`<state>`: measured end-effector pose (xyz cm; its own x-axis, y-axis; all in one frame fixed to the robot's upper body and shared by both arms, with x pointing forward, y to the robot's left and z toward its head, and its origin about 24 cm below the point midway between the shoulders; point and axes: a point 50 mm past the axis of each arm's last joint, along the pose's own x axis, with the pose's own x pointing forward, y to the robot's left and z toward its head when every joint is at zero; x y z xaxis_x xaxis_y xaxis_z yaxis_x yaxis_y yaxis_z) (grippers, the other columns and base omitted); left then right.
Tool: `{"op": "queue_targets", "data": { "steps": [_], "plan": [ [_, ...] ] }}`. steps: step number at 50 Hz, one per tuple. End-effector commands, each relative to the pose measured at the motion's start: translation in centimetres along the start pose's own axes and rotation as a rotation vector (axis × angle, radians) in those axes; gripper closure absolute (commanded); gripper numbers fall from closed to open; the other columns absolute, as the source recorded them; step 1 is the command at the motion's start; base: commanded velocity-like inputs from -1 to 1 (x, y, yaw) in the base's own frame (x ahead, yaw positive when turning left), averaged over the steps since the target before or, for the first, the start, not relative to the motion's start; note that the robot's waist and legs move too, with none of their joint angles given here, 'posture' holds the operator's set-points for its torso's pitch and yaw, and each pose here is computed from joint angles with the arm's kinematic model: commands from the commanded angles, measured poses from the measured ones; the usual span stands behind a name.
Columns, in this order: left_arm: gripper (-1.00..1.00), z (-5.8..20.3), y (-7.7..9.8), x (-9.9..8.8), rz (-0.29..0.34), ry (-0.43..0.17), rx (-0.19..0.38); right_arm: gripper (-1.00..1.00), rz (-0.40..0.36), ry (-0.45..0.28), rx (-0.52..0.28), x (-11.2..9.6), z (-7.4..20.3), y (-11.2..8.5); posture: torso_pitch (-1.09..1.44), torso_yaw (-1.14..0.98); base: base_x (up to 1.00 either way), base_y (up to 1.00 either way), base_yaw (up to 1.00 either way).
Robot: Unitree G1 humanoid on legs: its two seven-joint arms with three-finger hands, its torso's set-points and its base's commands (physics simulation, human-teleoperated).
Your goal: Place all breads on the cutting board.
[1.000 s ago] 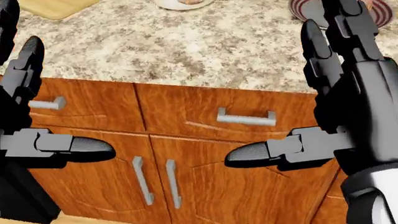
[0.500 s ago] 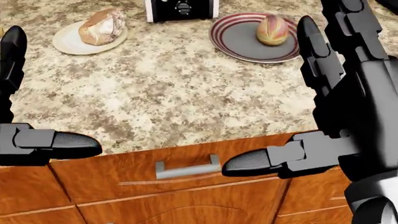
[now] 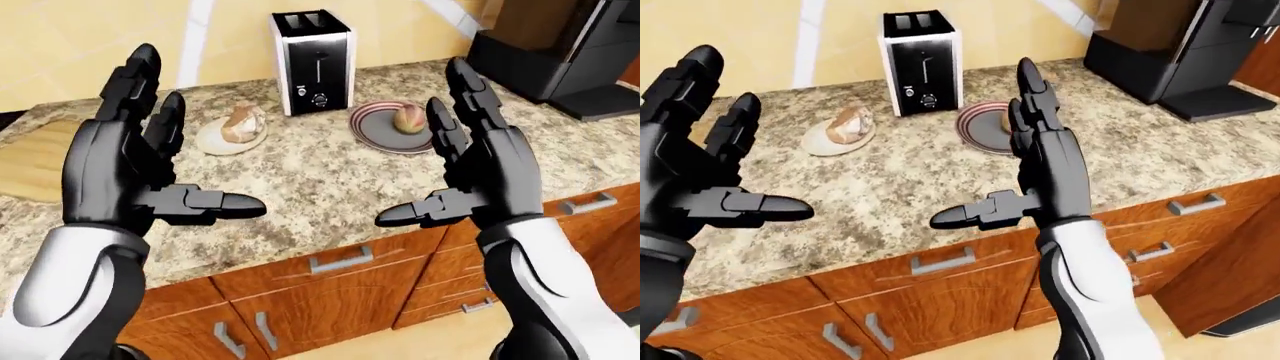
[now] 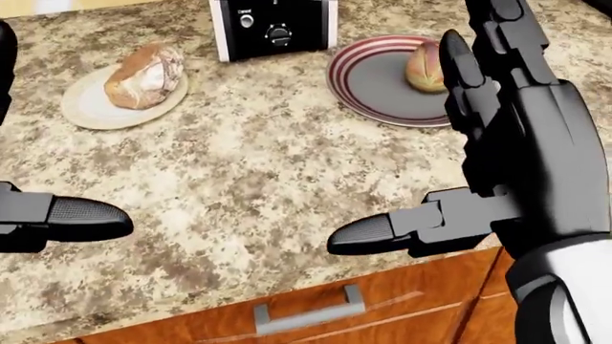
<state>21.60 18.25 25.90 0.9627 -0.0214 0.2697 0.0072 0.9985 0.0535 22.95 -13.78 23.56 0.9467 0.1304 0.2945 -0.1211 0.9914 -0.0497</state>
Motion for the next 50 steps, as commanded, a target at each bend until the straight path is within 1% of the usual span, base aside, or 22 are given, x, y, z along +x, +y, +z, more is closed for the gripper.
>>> {"op": "queue_targets", "data": {
  "steps": [1,8,17,27,33,38,40,41,43,47,50],
  "plan": [
    [-1.0,1.1,-0.4,-0.1,-0.021,-0.074,0.001,-1.0,-0.03,-0.087,-0.015,-0.1,1.3,-0.4,0.0,0.0,0.3,0.0,0.0],
    [-1.0,1.4,-0.2,-0.3,-0.021,-0.082,0.002,-1.0,-0.034,-0.085,-0.013,-0.1,1.5,-0.5,0.0,0.0,0.14,0.0,0.0],
    [-1.0,2.3,0.1,-1.0,-0.02,-0.099,0.0,-1.0,-0.031,-0.114,-0.02,0.1,2.6,-0.5,0.0,0.0,0.09,0.0,0.0],
    [-1.0,3.2,-0.1,-0.9,-0.024,-0.106,0.011,-1.0,-0.045,-0.119,-0.031,0.2,3.3,-0.9,0.0,0.0,0.0,0.0,0.0],
    [-1.0,3.5,-0.1,-0.5,-0.011,-0.1,0.02,-1.0,-0.057,-0.114,-0.045,0.4,3.3,-1.3,0.0,0.0,0.0,0.0,0.0],
    [-1.0,3.4,-0.1,0.7,0.013,-0.073,0.04,-1.0,-0.063,-0.111,-0.047,0.5,3.1,-1.4,0.0,0.0,0.0,0.0,0.0],
    [-1.0,3.4,-0.3,1.8,0.014,-0.059,0.054,-1.0,-0.064,-0.11,-0.047,0.5,3.1,-1.4,0.0,0.0,0.0,0.0,0.0],
    [-1.0,3.4,-0.4,2.0,0.014,-0.056,0.056,-1.0,-0.065,-0.11,-0.048,0.5,3.1,-1.4,0.0,0.0,0.0,0.0,0.0],
    [-1.0,3.3,-0.7,3.1,0.0,-0.035,0.072,-1.0,-0.069,-0.109,-0.046,0.6,3.0,-1.5,0.0,0.0,0.0,0.0,0.0],
    [-1.0,2.6,-1.1,5.2,0.0,-0.004,0.088,-1.0,-0.07,-0.107,-0.045,0.7,2.8,-1.5,0.0,0.0,0.0,0.0,0.0],
    [-1.0,2.3,-1.4,6.4,0.005,0.016,0.099,-1.0,-0.074,-0.105,-0.043,0.7,2.6,-1.6,0.0,0.0,0.0,0.0,0.0]
  ]
}}
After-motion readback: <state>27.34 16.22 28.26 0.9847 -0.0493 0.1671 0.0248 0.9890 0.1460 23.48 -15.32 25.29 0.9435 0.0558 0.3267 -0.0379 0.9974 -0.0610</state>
